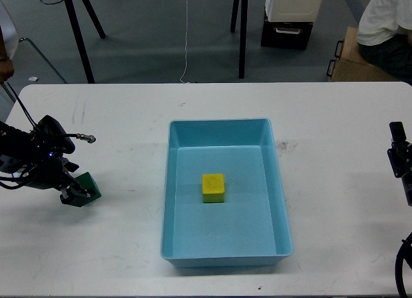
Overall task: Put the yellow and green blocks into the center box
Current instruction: 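Lower the left gripper onto the green cube and grasp it, then carry the green cube over the tray and set it on the yellow cube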
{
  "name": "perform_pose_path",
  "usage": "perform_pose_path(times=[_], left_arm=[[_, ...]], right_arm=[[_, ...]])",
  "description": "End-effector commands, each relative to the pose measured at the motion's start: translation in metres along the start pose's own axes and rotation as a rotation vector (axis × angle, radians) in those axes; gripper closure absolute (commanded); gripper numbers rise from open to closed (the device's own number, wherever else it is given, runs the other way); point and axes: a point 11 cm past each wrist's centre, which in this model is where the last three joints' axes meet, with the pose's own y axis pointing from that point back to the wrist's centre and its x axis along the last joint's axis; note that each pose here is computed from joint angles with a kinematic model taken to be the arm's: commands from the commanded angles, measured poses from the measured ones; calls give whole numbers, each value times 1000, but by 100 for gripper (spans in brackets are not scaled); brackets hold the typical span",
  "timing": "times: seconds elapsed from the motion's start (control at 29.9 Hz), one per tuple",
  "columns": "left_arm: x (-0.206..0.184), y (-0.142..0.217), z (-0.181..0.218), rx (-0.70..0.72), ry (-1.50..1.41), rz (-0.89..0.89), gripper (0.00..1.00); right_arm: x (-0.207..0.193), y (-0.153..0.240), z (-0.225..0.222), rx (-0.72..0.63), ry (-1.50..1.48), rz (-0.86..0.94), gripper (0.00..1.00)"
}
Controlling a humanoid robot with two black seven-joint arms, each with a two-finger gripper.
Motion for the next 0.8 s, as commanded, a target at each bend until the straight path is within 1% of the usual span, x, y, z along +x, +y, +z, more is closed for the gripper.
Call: perform_pose_path(times=[0.0,0.07,0.1,0.13,0.2,0.27,0.33,0.37,0.47,0.57,0.63,0.77], left_arm=[[-2,-2,1,-3,1,-4,27],[-2,-1,0,-1,1,-4,33],[-2,-1,0,-1,1,-4,38],[-2,0,0,0,2,-4,41],[-1,0,-1,2,2,-1,44],[3,2,-2,4,3,11,53],[4,2,-2,5,4,14,67],[4,2,-2,4,3,12,71],[8,6,-5,14,6,27,79],[23,17,-13,34,15,78,79],[48,36,-22,48,36,159,79],[91,71,-26,53,22,274,79]], right_arm=[[1,0,1,-3,2,5,2],[1,0,1,-3,4,6,2],[1,0,2,-5,3,7,2],[1,0,1,-3,3,7,2],[1,0,2,-5,3,7,2],[1,0,2,-5,3,7,2],[1,1,3,-8,2,9,2],[2,1,3,-9,2,9,2],[2,1,4,-12,7,12,2],[7,5,7,-25,18,33,2],[11,7,11,-37,27,50,2],[21,10,17,-60,50,84,2]])
